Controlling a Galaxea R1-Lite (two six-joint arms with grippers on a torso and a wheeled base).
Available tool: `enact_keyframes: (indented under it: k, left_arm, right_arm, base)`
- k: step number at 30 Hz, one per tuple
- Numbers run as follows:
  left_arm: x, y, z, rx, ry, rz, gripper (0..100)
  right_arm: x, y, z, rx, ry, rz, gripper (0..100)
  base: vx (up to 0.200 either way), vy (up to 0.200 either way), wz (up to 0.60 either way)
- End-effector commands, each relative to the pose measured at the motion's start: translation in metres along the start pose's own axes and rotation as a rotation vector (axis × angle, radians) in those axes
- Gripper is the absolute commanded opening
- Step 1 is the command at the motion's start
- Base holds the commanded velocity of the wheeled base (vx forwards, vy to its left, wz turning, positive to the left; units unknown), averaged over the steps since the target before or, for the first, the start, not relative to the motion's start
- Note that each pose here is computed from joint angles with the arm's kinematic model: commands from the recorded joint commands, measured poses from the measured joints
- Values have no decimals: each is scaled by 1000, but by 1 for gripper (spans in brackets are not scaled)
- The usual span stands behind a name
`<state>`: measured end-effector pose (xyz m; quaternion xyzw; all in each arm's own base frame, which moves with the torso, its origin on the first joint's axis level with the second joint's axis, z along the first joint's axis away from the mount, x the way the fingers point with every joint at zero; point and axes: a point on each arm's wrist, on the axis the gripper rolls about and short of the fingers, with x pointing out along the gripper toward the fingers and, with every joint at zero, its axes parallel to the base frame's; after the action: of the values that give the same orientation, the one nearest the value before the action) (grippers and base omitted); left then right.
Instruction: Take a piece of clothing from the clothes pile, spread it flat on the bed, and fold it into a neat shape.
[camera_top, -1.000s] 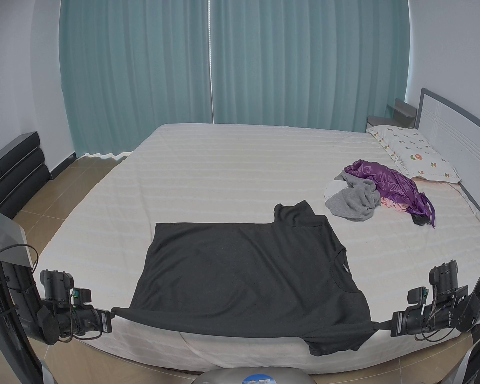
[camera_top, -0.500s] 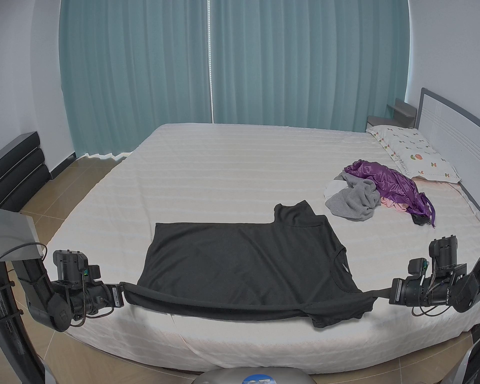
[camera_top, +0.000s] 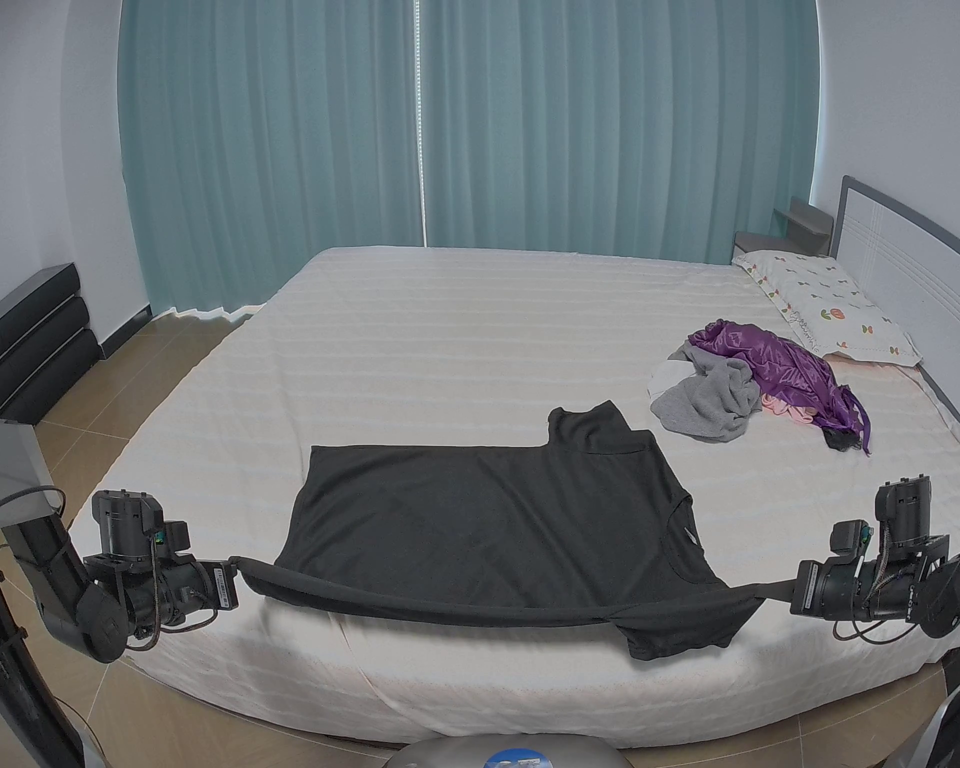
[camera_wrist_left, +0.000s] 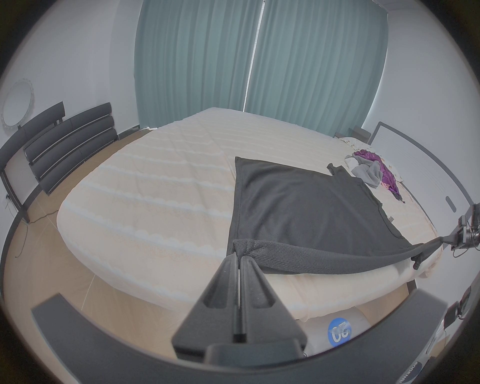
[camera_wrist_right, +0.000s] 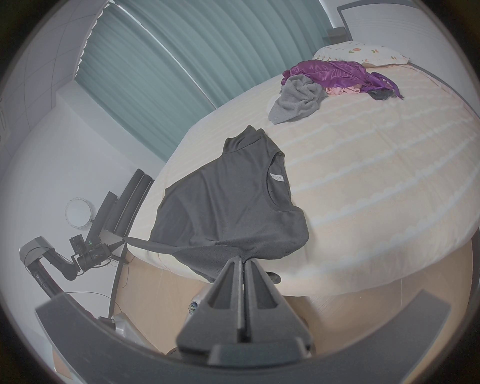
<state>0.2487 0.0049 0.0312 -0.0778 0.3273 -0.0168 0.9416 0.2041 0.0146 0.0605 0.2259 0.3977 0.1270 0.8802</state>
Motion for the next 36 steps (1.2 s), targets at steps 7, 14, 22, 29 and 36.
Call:
enact_keyframes:
  k: [7, 14, 22, 29, 36]
  left_arm:
    - [17, 1, 6, -3, -4, -2, 0]
    - [38, 2, 14, -19, 11, 4, 0]
    - [59, 3, 24, -39, 40, 6, 0]
    - [77, 3, 27, -50, 88, 9, 0]
    - [98, 0, 29, -84, 96, 2, 0]
  right_arm:
    - [15, -1, 13, 27, -1, 3, 0]
    - [45, -9, 28, 45, 22, -11, 0]
    - [70, -16, 40, 62, 61, -29, 0]
    - [87, -21, 53, 71, 63, -34, 0]
    - [101, -25, 63, 121, 49, -39, 0]
  base:
    - [0, 0, 0]
    - [0, 0, 0]
    - [0, 0, 0]
    - [0, 0, 0]
    - [0, 0, 0]
